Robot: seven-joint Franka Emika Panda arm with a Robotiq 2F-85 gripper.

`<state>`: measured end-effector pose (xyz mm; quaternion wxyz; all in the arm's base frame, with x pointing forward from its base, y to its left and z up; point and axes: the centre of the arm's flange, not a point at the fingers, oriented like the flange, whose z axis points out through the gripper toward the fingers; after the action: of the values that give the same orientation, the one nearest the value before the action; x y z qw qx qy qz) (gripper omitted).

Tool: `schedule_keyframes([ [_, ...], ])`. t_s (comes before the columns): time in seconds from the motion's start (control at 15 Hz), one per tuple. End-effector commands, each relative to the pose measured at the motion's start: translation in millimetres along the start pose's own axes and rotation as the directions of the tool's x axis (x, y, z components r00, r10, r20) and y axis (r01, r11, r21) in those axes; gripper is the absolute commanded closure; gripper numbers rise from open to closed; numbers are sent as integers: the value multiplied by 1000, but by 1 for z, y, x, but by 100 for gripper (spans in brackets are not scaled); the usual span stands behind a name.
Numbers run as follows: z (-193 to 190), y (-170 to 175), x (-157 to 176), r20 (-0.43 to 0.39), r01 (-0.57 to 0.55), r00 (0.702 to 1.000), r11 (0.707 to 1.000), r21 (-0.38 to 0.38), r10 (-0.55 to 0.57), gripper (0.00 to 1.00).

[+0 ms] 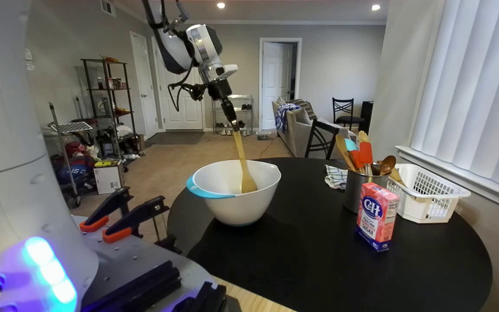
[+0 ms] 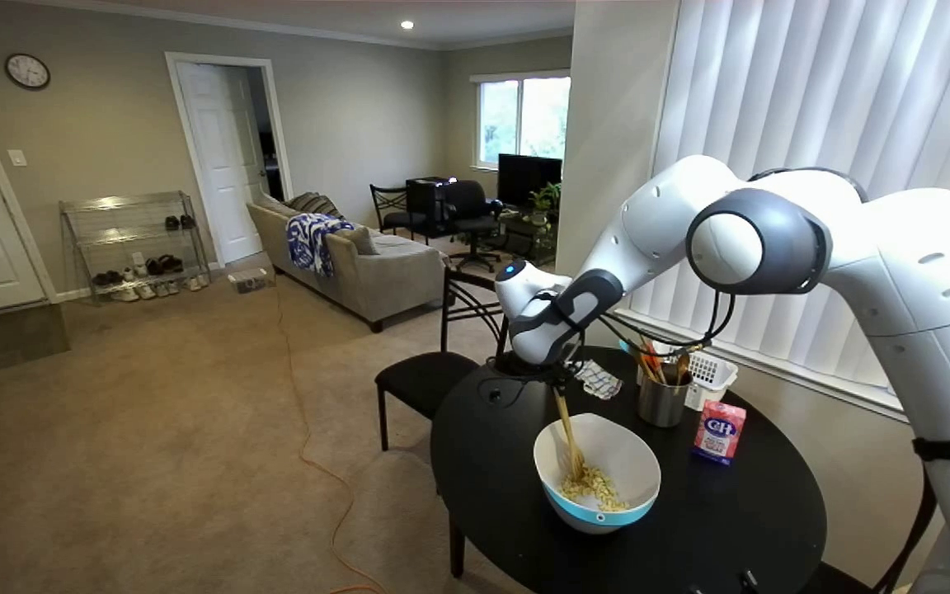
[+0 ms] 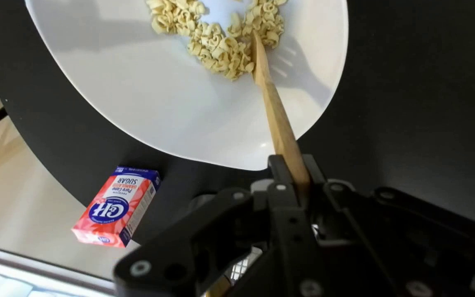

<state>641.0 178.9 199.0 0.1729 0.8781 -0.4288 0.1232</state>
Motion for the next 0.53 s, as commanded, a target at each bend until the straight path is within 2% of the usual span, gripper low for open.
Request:
schedule_keyframes([
  [0.0, -3, 11, -7, -77, 40, 996, 999, -13, -41, 97],
  [0.47, 10, 25, -12, -19, 22, 1000, 994, -110, -24, 97],
])
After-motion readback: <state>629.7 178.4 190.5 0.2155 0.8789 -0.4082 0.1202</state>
